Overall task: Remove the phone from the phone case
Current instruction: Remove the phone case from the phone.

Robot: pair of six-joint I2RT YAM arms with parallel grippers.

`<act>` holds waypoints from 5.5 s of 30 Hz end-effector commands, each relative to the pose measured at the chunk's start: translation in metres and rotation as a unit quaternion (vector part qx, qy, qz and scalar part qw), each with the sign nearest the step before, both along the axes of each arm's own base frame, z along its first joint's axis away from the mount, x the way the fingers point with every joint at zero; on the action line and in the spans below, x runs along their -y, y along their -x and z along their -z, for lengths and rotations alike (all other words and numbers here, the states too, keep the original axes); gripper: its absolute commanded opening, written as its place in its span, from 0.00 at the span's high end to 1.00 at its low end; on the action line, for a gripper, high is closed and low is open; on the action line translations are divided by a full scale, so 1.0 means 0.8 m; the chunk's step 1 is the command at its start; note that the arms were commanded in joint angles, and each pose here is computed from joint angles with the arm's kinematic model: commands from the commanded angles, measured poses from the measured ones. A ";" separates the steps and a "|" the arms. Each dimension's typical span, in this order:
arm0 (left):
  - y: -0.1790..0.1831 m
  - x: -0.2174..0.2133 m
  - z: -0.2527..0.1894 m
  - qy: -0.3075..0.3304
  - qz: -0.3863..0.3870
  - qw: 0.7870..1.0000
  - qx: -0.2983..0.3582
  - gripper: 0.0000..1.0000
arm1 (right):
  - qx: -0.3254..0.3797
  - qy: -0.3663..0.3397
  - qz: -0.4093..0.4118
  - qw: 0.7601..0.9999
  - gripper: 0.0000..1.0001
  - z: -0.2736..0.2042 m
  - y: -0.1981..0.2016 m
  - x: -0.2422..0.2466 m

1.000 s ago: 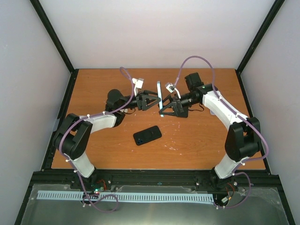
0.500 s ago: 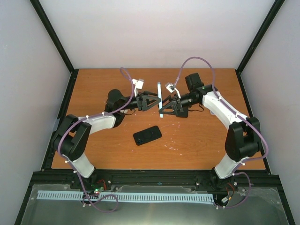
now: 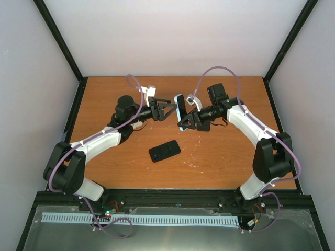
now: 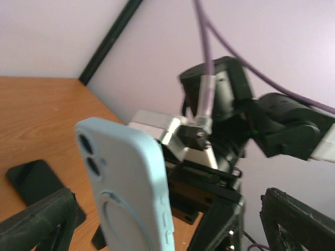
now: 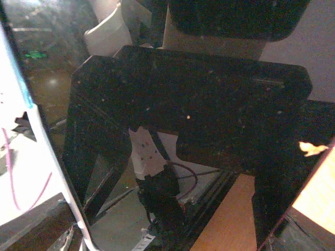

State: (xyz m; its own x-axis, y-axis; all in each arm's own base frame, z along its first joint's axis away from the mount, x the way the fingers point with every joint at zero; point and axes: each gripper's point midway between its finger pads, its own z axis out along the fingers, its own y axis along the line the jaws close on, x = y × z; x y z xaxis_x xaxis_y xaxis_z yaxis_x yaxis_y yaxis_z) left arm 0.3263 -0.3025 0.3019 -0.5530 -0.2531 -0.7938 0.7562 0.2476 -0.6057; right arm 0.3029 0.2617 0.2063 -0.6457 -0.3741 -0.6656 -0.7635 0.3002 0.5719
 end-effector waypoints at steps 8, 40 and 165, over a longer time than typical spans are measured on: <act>-0.048 0.020 0.033 -0.070 -0.058 0.993 -0.076 0.18 | 0.085 0.089 0.096 0.988 0.51 -0.007 -0.046 0.025; -0.072 0.090 0.061 -0.052 -0.020 0.986 -0.155 0.82 | 0.134 0.161 0.141 0.968 0.58 0.000 -0.061 0.041; 0.135 0.016 -0.047 -0.057 0.436 0.898 -0.030 1.00 | 0.400 0.051 -0.158 0.901 0.86 -0.071 0.024 -0.019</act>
